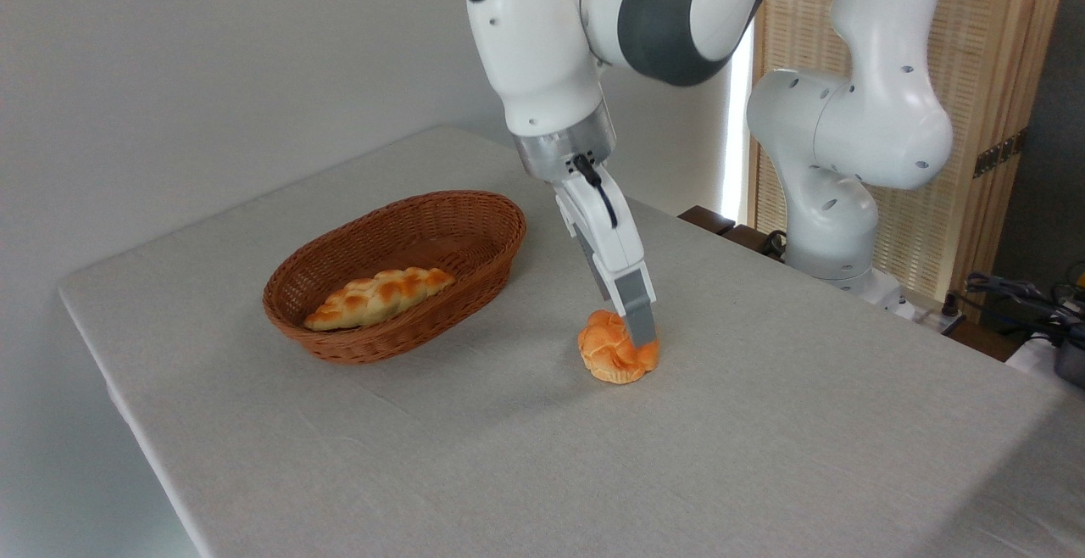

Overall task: Put bread into the basket
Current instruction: 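Move the open gripper over the round orange bun and lower it, then close the gripper on the round orange bun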

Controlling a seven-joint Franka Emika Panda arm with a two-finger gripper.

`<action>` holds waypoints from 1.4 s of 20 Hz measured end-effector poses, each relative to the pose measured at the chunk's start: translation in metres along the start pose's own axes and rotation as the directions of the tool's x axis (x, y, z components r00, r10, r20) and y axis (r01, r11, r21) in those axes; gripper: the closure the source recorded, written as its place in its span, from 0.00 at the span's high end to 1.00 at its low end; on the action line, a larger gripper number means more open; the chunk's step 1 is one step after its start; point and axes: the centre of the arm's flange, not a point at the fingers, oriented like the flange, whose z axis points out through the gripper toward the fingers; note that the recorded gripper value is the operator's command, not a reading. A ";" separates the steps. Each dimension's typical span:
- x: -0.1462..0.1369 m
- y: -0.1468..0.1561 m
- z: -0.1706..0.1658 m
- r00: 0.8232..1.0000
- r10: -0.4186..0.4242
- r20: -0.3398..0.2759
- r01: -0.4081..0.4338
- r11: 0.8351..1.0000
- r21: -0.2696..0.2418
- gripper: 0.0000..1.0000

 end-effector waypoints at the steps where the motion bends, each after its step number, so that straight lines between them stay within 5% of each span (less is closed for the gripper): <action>1: 0.002 0.000 0.005 1.000 0.004 0.002 -0.004 1.000 -0.003 1.00; 7: 0.006 -0.001 0.019 1.000 0.012 0.004 -0.012 1.000 -0.006 0.95; 11: 0.008 -0.001 0.026 1.000 0.018 0.010 -0.017 1.000 -0.017 0.54; 15: 0.012 -0.004 0.026 1.000 0.022 0.001 -0.022 1.000 0.002 0.40; 18: 0.017 -0.004 0.025 0.999 0.034 -0.003 -0.034 0.999 0.017 0.18; 28: 0.020 -0.004 0.020 0.999 0.040 -0.006 -0.040 0.999 0.028 0.17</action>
